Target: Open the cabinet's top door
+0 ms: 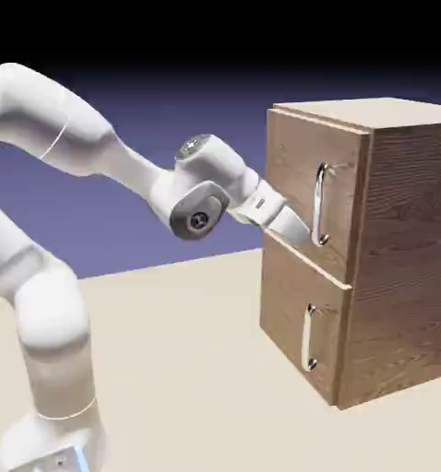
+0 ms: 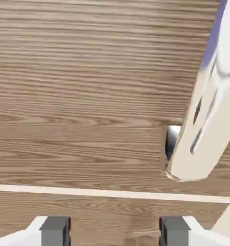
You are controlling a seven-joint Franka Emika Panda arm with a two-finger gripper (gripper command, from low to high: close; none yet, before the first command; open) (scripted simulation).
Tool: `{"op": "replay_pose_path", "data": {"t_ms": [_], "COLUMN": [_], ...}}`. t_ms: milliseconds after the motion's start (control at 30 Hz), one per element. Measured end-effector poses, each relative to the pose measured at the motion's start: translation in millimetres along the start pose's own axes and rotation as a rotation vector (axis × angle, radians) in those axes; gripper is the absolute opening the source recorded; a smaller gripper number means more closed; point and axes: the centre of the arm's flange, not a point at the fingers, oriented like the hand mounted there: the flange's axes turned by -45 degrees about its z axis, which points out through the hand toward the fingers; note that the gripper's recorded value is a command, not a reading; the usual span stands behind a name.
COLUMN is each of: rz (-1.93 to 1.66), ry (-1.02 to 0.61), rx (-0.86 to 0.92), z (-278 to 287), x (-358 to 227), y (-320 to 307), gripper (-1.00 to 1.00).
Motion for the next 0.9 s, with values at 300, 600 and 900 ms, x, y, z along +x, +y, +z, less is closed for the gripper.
{"op": "replay_pose_path", "data": {"t_ms": [300, 600, 900], "rz": [-0.052, -0.086, -0.098], "ry": [0.057, 0.128, 0.220], "rx": [-0.003, -0.022, -0.047], "z": [-29, -53, -69], "x": [11, 13, 7], "y": [-14, -19, -14], "gripper": [0.00, 0.00, 0.00]}}
